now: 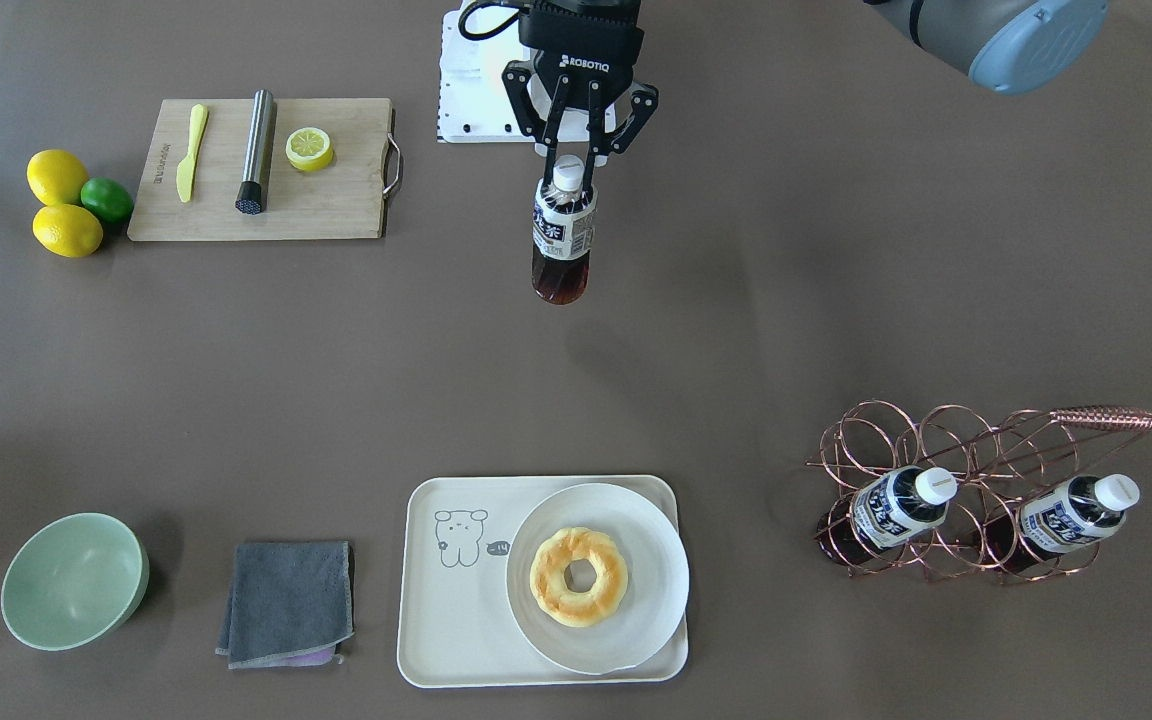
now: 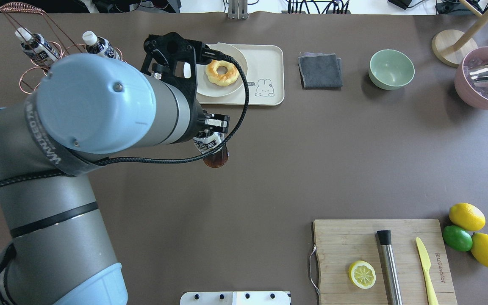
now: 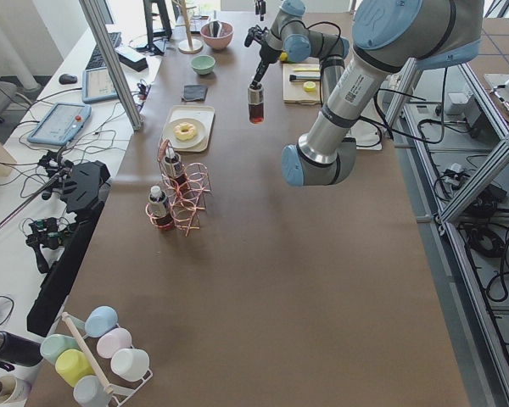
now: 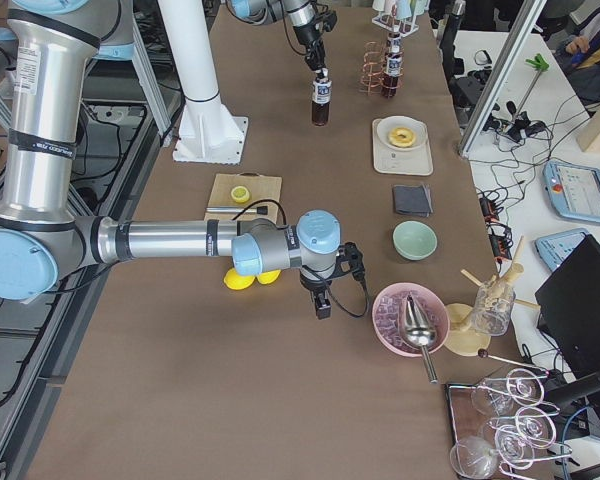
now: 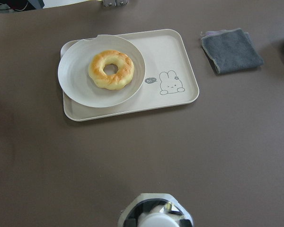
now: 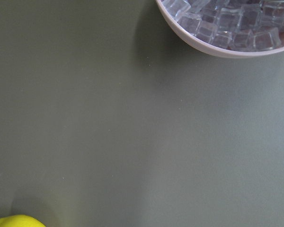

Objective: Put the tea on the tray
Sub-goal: 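Carry the bottle toward the cream tray and stand it on the table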

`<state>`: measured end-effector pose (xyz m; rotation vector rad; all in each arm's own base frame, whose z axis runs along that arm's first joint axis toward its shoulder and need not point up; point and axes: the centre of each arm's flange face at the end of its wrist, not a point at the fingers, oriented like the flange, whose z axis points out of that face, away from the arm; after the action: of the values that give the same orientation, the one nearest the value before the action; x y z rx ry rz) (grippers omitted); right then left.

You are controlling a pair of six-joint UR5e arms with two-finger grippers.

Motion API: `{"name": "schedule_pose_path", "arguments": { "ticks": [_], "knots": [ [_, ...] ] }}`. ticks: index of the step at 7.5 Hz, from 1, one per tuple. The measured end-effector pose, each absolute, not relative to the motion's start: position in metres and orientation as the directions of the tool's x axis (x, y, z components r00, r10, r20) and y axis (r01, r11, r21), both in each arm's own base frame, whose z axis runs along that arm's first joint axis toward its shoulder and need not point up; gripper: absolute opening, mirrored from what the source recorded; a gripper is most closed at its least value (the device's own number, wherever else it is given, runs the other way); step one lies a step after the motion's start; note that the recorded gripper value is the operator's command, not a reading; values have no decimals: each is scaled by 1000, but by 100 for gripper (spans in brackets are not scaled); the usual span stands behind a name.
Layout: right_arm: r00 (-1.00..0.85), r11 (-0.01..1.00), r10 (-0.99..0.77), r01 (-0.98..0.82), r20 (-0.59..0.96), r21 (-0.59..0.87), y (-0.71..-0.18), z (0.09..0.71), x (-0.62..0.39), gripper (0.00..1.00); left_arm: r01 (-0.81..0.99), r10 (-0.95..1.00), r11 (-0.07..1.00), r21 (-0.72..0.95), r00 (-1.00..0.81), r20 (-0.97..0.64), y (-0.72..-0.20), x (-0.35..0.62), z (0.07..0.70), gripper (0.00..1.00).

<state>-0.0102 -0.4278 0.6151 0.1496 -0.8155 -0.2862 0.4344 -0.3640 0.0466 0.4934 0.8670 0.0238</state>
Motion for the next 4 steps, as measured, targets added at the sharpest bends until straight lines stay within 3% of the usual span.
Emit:
{"name": "schedule_pose_path", "arguments": {
  "ticks": [4],
  "knots": [
    [649, 950, -311, 199, 695, 240, -427, 616, -12, 100, 180, 213, 896, 406, 630, -747, -365, 474, 57, 0]
  ]
}}
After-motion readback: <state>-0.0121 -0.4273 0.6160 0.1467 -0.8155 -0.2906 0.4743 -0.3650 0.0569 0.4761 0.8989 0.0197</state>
